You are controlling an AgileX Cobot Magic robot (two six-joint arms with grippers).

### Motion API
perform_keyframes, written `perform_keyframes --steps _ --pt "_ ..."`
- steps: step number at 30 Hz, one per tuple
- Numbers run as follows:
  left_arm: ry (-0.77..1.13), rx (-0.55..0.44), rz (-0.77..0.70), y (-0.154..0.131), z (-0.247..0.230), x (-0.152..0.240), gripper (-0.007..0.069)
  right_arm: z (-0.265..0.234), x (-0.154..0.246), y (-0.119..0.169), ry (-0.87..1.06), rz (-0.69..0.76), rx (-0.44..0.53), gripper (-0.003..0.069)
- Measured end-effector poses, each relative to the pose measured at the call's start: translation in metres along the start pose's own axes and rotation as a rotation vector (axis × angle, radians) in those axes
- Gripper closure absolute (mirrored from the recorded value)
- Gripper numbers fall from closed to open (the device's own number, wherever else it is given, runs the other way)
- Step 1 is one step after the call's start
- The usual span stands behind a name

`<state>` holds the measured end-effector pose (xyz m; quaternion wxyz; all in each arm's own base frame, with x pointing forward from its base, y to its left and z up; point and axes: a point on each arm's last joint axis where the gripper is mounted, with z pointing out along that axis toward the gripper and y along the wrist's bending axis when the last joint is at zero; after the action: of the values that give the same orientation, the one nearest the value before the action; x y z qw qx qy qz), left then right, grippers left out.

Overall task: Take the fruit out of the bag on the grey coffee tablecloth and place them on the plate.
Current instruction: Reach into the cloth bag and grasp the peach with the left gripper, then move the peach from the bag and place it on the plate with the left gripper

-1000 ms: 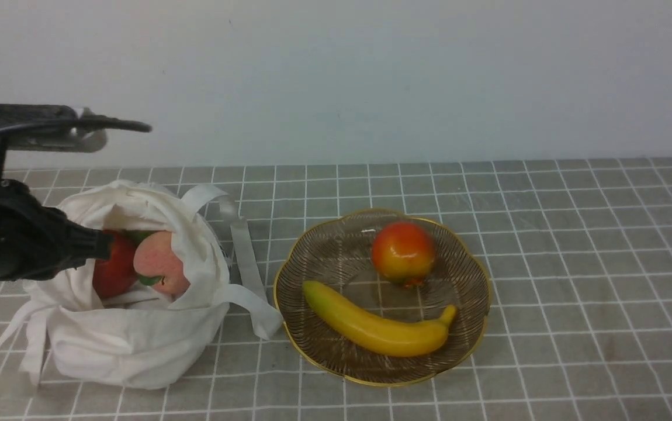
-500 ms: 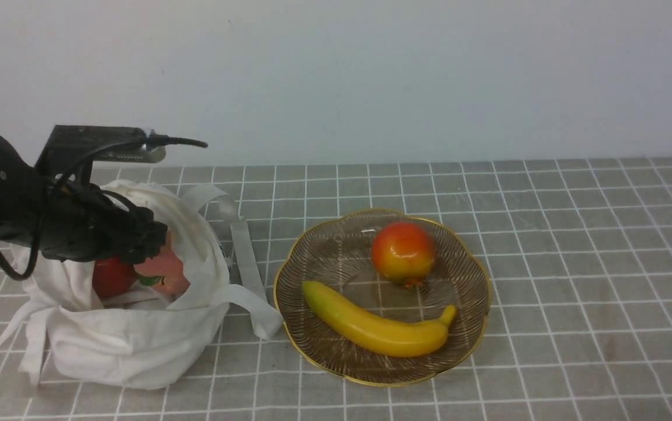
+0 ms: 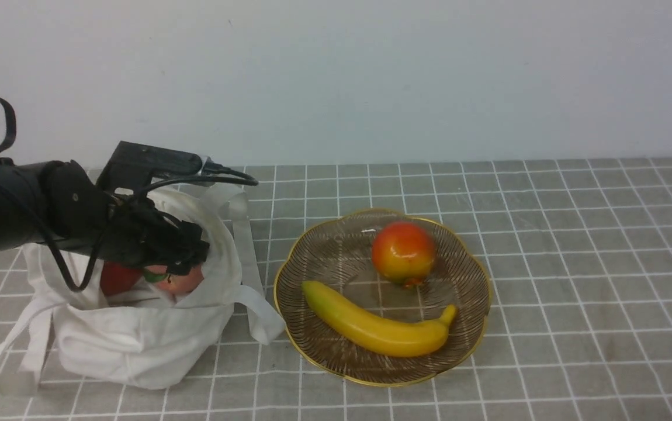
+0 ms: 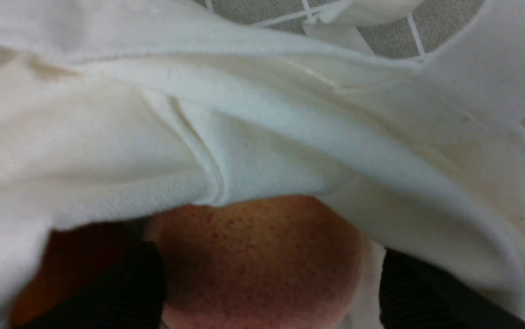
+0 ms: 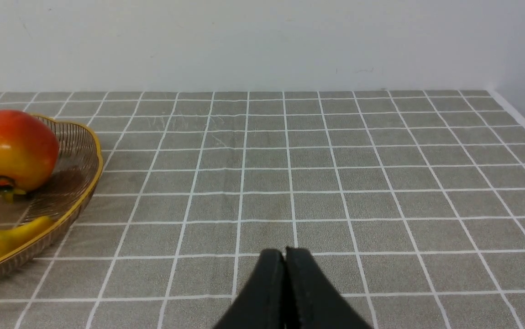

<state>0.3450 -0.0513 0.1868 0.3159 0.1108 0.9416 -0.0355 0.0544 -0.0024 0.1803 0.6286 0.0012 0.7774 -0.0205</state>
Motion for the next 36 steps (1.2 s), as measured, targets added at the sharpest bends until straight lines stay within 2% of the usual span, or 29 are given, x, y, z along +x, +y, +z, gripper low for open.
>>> perform_keyframes --steps 11,15,22,29,36 --pt "-0.024 -0.017 0.016 0.003 0.018 -0.006 0.0046 0.0 0.0 0.0 0.0 0.0 0.0 0.0676" --pt "-0.03 -0.02 0.02 0.003 0.019 -0.007 0.0111 0.0 0.0 0.0 0.0 0.0 0.0 0.0676" --pt "0.012 -0.005 0.033 0.002 0.016 -0.005 0.0113 0.0 0.0 0.0 0.0 0.0 0.0 0.0676" --pt "0.145 0.054 0.034 -0.005 -0.025 0.0 0.012 0.0 0.0 0.0 0.0 0.0 0.0 0.0676" --pt "0.121 0.071 0.048 -0.009 -0.071 -0.005 0.012 0.0 0.0 0.0 0.0 0.0 0.0 0.0676"
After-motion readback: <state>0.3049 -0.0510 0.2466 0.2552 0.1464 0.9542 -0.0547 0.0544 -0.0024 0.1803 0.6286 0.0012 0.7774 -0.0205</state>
